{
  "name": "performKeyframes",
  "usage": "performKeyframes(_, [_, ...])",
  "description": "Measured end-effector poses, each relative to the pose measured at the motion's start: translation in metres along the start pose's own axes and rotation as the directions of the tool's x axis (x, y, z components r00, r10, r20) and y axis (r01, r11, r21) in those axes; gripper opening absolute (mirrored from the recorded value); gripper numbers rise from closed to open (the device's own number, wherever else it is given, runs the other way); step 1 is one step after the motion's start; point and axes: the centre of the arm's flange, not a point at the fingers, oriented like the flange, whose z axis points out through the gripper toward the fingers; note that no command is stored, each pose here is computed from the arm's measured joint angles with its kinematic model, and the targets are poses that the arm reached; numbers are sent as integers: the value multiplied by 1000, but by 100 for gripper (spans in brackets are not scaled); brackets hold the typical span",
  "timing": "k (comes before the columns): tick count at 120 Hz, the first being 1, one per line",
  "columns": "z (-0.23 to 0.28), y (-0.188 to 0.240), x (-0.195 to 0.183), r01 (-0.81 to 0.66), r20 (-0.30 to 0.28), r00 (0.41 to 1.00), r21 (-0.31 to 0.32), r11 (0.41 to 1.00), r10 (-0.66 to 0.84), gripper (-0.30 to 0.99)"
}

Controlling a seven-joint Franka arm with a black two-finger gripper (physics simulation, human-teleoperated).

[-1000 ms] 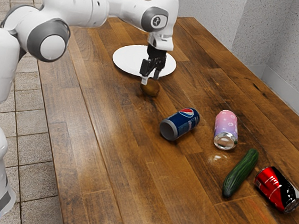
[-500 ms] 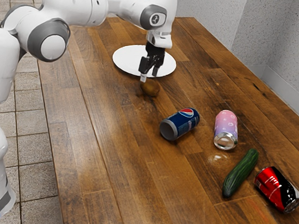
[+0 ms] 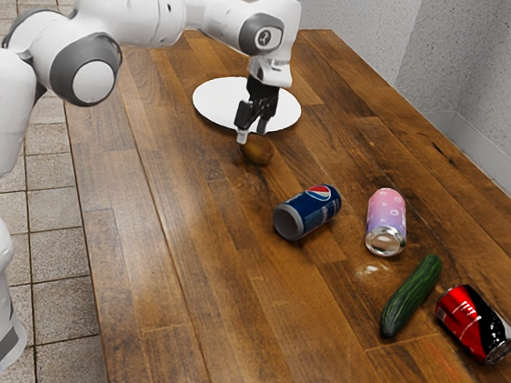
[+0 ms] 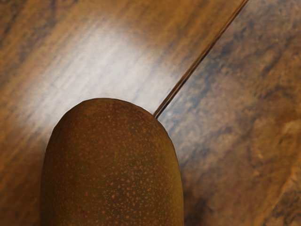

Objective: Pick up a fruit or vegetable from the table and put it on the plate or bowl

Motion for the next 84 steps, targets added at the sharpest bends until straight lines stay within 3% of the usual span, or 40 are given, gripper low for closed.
performKeyframes(84, [21, -8, 10, -10, -2, 1000, -18, 1000, 10, 69])
